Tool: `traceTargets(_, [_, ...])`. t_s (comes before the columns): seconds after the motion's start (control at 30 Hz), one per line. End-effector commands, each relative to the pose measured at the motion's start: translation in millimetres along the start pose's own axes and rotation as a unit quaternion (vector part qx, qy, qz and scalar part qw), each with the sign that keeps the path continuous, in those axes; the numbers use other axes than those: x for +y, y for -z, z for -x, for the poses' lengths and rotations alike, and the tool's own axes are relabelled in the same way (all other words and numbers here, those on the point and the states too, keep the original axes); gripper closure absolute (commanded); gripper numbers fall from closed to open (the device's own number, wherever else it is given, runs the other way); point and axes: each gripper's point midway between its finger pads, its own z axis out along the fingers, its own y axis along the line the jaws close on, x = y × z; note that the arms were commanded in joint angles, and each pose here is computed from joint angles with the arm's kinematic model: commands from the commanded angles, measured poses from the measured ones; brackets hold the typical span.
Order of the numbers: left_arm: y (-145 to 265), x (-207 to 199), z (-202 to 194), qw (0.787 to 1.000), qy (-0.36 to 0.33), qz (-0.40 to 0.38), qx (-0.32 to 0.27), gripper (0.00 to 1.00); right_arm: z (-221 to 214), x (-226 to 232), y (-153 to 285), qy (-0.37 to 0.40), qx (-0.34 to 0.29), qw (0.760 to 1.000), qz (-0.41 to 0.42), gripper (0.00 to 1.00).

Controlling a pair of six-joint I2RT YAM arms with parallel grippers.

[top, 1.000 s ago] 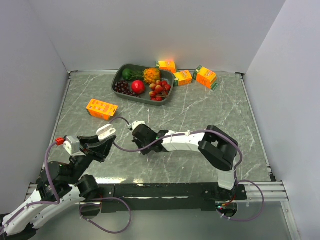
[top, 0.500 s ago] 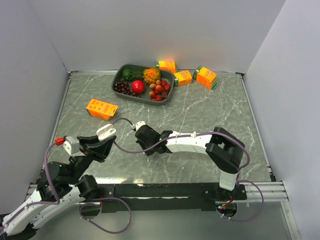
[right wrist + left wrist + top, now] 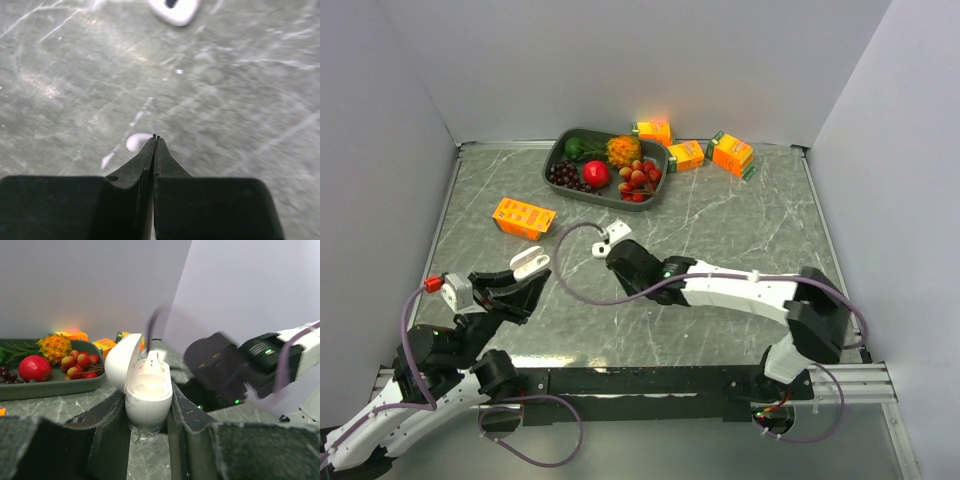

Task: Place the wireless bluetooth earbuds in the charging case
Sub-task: Pick up the earbud from the center of the board, then place the earbud in the charging case.

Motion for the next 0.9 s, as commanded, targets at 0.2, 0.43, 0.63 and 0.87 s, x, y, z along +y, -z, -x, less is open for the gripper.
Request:
traceTargets(0.2, [6.8, -4.5, 23.5, 0.999, 0.002, -0.018, -0.05, 0.99, 90.0, -56.0, 104.7, -0.018, -0.159, 0.985, -0.06, 1.0])
traceTargets(0.43, [-2.6, -12.8, 16.8, 0.998, -0.003, -0.036, -0.047, 0.99, 112.3, -54.4, 153.3, -0.013, -0.244, 0.97, -0.021, 1.0])
traceTargets(0.63, [-17.5, -22.9, -3.8, 0.998, -0.017, -0.06, -0.025, 0.99, 136.6, -47.7, 205.8, 0.036, -0.33, 0.943, -0.024, 1.0])
traceTargets(0.87, [-41.6, -45.6, -26.3, 0.993, -0.034, -0.111, -0.007, 0.99, 149.3, -44.6, 243.9, 0.085, -0.395, 0.914, -0.044, 1.0])
